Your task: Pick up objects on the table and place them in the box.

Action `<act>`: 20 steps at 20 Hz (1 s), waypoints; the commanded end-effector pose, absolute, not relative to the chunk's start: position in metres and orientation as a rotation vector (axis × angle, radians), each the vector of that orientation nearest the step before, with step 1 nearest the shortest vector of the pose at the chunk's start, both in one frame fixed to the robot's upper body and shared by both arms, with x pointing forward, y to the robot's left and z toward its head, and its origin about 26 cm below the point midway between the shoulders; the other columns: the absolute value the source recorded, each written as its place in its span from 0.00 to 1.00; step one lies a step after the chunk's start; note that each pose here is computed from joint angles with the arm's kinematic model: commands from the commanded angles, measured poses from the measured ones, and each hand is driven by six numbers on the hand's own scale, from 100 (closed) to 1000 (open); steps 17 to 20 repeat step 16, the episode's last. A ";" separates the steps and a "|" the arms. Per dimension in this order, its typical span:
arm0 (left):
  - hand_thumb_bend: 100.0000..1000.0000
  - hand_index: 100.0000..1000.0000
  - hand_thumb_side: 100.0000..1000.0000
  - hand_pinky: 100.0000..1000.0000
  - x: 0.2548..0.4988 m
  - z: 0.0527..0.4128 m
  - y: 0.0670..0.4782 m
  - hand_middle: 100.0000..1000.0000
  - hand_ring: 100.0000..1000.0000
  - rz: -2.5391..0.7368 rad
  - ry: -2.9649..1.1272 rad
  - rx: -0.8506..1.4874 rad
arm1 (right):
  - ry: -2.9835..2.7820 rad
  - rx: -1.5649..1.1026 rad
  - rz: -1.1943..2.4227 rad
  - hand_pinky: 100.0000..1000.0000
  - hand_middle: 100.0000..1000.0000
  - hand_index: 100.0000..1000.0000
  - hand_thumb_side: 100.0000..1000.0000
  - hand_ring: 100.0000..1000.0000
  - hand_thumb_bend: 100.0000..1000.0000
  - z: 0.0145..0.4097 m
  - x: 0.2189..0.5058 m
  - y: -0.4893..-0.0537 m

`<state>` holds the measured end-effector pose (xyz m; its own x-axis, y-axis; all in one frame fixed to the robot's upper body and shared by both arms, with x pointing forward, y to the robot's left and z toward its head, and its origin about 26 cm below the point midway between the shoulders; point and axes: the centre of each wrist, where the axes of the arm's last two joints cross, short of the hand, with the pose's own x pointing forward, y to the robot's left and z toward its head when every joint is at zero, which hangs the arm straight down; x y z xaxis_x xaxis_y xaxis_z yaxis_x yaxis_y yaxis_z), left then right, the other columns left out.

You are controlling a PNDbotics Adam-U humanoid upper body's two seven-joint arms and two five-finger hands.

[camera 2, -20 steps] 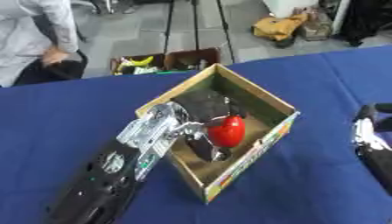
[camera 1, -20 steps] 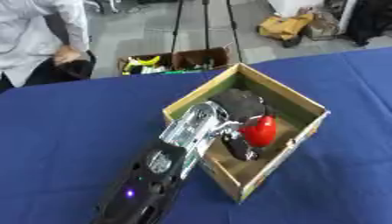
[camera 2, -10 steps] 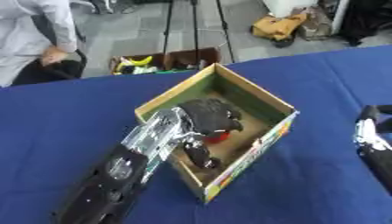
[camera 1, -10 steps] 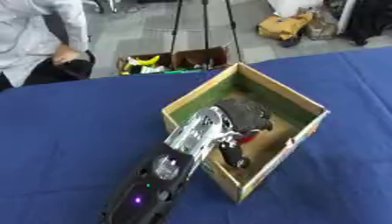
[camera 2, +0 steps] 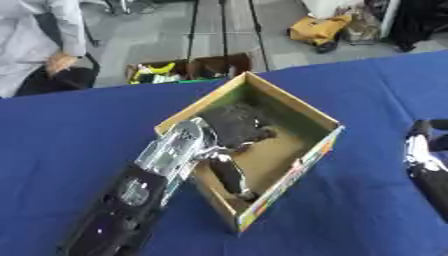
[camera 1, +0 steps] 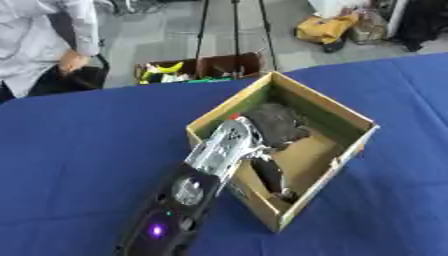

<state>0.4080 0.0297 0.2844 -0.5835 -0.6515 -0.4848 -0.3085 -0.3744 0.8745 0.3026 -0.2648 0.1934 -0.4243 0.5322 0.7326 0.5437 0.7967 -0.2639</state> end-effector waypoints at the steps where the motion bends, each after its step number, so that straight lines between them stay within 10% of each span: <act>1: 0.39 0.98 0.90 0.80 0.394 0.318 0.036 0.87 0.90 -1.849 -1.795 1.314 | -2.122 -0.802 -0.035 0.71 0.37 0.62 0.35 0.50 0.09 0.199 0.299 -0.266; 3: 0.18 0.97 0.90 0.73 0.386 0.332 0.040 0.82 0.84 -1.710 -1.917 1.286 | -2.118 -0.800 -0.039 0.71 0.37 0.62 0.35 0.50 0.09 0.199 0.299 -0.266; 7: 0.11 0.94 0.93 0.65 0.375 0.353 0.061 0.76 0.76 -1.407 -2.098 1.243 | -2.120 -0.801 -0.046 0.71 0.37 0.62 0.36 0.50 0.09 0.199 0.299 -0.266; 16: 0.20 0.92 0.96 0.54 0.335 0.333 0.136 0.67 0.68 -0.368 -2.651 0.331 | -2.125 -0.824 -0.077 0.71 0.37 0.62 0.36 0.50 0.09 0.201 0.299 -0.269; 20: 0.20 0.92 0.96 0.54 0.335 0.333 0.136 0.67 0.68 -0.368 -2.651 0.331 | -2.125 -0.824 -0.077 0.71 0.37 0.62 0.36 0.50 0.09 0.201 0.299 -0.269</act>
